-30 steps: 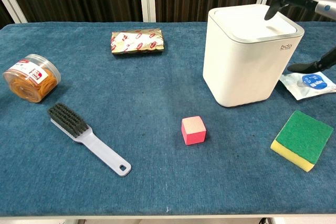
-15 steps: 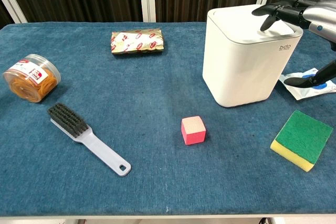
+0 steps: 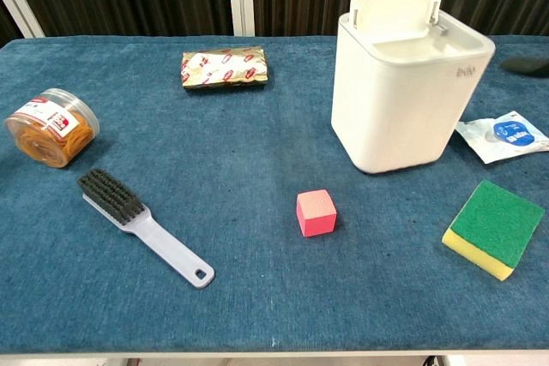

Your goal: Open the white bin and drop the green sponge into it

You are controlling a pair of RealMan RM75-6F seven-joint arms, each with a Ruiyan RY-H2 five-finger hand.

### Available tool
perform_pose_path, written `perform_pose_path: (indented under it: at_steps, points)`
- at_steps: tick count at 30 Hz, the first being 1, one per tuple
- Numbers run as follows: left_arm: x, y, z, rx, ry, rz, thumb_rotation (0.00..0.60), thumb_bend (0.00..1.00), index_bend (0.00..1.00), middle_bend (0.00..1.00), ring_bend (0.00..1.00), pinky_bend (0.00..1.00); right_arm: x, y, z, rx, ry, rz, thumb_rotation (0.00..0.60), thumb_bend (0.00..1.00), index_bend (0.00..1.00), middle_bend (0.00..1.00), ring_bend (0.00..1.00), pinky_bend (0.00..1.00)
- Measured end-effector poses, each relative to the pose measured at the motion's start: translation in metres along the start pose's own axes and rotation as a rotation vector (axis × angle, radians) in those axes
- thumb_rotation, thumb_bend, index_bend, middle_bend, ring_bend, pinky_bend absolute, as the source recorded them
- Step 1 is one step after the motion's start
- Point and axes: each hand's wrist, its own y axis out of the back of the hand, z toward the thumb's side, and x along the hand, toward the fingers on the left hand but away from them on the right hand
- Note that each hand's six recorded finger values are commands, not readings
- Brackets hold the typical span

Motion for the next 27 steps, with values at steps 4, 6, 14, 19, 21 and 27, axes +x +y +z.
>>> perform_pose_path:
  at_steps: [4, 6, 14, 19, 21, 27]
  points:
    - [0.0, 0.0, -0.001, -0.003, 0.005, 0.0, 0.6, 0.07, 0.0, 0.0, 0.0, 0.0, 0.027, 0.0, -0.007, 0.003, 0.005, 0.045, 0.6, 0.36, 0.0, 0.04, 0.0, 0.0]
    - [-0.001, 0.001, -0.001, -0.006, 0.006, 0.003, 0.6, 0.07, 0.0, 0.0, 0.0, 0.0, 0.041, -0.006, -0.007, 0.002, 0.016, 0.095, 0.6, 0.34, 0.0, 0.03, 0.0, 0.0]
    - [-0.002, 0.001, -0.001, -0.01, 0.007, 0.007, 0.6, 0.07, 0.0, 0.0, 0.0, 0.0, 0.096, -0.052, -0.007, 0.013, 0.079, 0.374, 0.6, 0.31, 0.0, 0.03, 0.0, 0.0]
    - [-0.001, -0.001, 0.0, -0.006, 0.003, -0.004, 0.6, 0.07, 0.0, 0.0, 0.0, 0.0, 0.102, -0.08, -0.001, 0.013, 0.116, 0.485, 0.6, 0.31, 0.0, 0.03, 0.0, 0.0]
    - [-0.001, -0.002, 0.0, -0.006, 0.003, -0.006, 0.6, 0.07, 0.0, 0.0, 0.0, 0.0, 0.1, -0.09, 0.002, 0.007, 0.128, 0.516, 0.6, 0.31, 0.0, 0.03, 0.0, 0.0]
    - [0.001, -0.002, -0.002, -0.011, 0.009, -0.012, 0.6, 0.07, 0.0, 0.0, 0.0, 0.0, 0.086, -0.118, 0.006, -0.012, 0.13, 0.588, 0.6, 0.36, 0.0, 0.04, 0.0, 0.0]
